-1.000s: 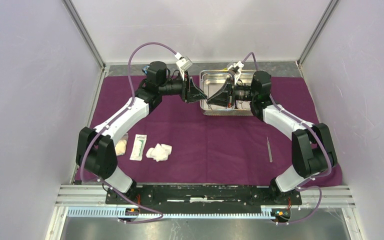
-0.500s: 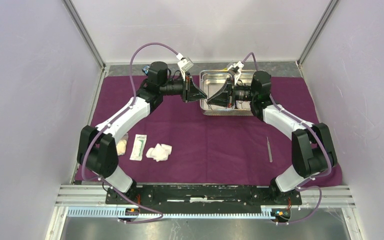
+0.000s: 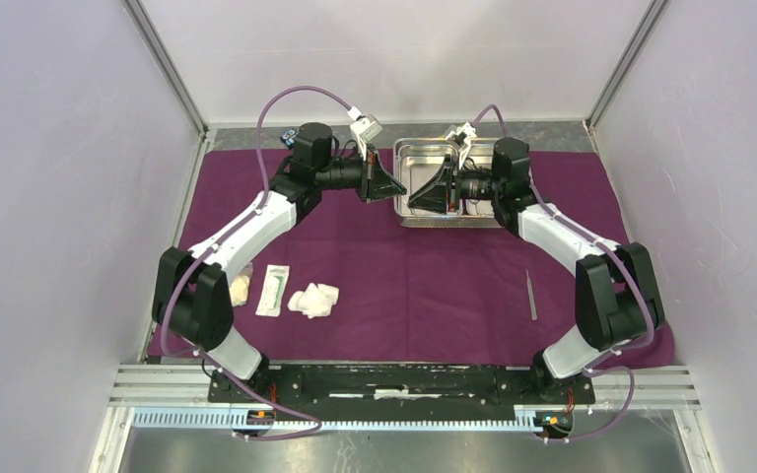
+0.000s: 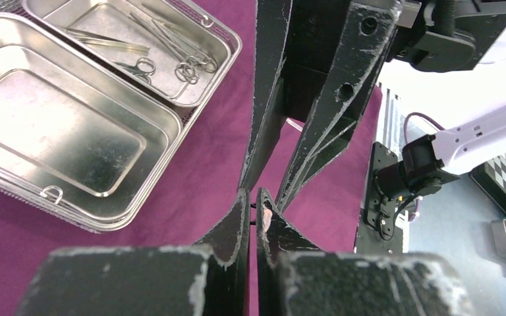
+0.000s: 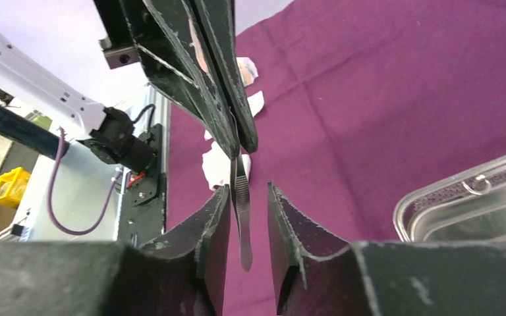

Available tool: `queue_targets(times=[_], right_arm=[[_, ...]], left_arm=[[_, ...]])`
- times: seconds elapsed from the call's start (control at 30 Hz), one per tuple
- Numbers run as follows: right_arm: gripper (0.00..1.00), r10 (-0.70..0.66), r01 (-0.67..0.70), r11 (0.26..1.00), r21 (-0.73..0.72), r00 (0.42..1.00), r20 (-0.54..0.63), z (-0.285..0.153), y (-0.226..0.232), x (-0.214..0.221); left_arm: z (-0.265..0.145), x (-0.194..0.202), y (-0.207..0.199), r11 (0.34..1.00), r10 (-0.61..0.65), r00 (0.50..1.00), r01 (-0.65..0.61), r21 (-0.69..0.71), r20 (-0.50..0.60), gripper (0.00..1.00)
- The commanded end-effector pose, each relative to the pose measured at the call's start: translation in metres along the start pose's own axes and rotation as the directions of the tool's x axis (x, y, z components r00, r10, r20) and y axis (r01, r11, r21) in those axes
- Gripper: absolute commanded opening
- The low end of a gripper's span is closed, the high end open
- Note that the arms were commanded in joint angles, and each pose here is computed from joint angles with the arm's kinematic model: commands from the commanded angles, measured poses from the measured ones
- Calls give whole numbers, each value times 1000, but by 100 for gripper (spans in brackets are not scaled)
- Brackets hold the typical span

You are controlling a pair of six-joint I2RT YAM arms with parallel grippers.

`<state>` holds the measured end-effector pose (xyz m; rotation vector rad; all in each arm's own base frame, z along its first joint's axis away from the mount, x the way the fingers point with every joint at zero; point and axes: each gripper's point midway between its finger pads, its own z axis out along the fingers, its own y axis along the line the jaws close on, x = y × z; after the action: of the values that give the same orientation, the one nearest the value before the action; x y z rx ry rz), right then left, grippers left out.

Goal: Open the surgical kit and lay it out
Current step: Place the medical item in the surgical kit.

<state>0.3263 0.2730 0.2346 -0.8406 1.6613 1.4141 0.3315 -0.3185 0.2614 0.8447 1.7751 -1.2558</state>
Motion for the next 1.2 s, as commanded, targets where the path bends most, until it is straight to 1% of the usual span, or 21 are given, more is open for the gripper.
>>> queue_targets(times=[0.0, 0.1, 0.13, 0.3, 0.4, 0.53, 0.7, 0.93, 1.03, 1.17], right_arm=[[37, -115, 116, 991, 65, 993, -14, -2, -3, -18], [48, -186, 191, 972, 134, 981, -50, -8, -10, -27], [50, -212, 220, 963, 156, 975, -63, -10, -12, -31], [56, -316, 334, 913, 233, 942, -113, -18, -10, -54], [57, -342, 375, 886, 272, 926, -159, -19, -12, -56], [57, -324, 383, 878, 289, 917, -233, -16, -17, -45], [57, -327, 400, 881, 252, 900, -287, -6, -11, -31], [55, -349, 428, 874, 230, 883, -315, 2, -2, -26], [53, -349, 435, 869, 235, 877, -332, 7, -3, -22], [46, -338, 439, 859, 264, 873, -353, 9, -11, -20]], left_arm=[[-7, -25, -6, 997, 62, 997, -60, -48, 52, 2], [-10, -22, -2, 996, 26, 999, -23, -81, 36, 2], [-10, -22, -1, 996, 15, 999, -12, -88, 35, 2], [-10, -20, 7, 982, -101, 994, 104, -155, 27, 2], [-9, -20, 11, 966, -177, 983, 181, -185, 39, 2], [-6, -22, 11, 945, -264, 963, 270, -185, 56, 2], [-2, -18, 12, 927, -327, 943, 332, -174, 56, 2], [1, -14, 16, 922, -332, 942, 336, -190, 54, 2], [2, -13, 16, 923, -330, 943, 334, -190, 52, 2], [3, -11, 16, 924, -330, 943, 333, -189, 48, 2]])
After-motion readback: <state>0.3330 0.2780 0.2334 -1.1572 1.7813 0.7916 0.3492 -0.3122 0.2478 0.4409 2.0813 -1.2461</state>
